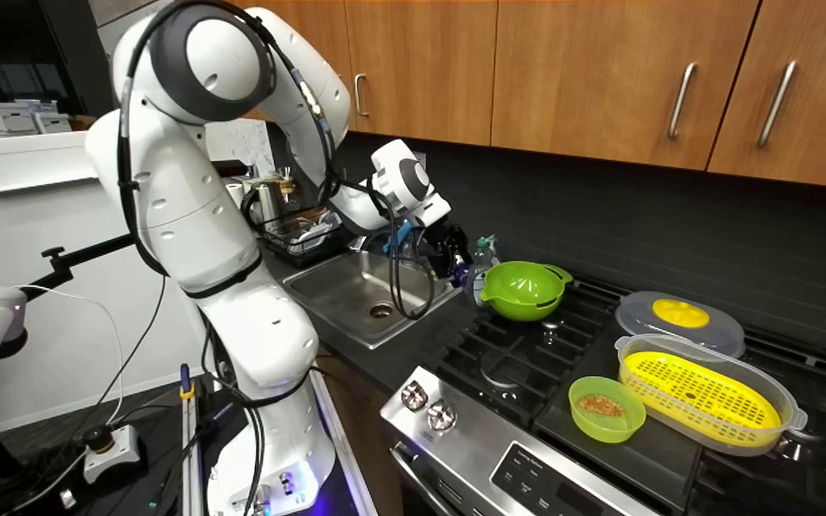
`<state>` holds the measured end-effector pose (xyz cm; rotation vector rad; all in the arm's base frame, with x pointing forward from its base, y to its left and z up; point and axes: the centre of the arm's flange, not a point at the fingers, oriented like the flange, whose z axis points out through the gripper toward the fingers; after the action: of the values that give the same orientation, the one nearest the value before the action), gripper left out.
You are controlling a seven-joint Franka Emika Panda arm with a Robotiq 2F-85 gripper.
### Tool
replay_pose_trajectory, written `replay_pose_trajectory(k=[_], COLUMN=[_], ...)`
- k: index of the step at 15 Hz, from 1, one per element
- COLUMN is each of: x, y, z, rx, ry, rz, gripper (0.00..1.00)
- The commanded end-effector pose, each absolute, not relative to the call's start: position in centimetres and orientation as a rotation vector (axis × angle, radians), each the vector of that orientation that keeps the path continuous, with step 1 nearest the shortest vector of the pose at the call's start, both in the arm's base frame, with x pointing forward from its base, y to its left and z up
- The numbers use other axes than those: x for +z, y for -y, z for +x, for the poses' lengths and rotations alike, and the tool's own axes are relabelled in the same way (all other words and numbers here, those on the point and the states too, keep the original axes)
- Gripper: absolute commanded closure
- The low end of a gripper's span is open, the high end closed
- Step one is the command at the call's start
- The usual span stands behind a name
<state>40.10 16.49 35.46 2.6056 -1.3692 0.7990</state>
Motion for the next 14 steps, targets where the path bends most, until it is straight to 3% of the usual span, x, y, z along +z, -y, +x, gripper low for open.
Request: replay_pose_trajectory(k=[1, 14], x=[38.1, 44.0], y=[-12.2, -3.4], z=[37.0, 42.8], rx=[0.838, 0.912], ry=[1.521, 1.888], rz=[2.539, 2.492], gripper=[0.00, 0.00])
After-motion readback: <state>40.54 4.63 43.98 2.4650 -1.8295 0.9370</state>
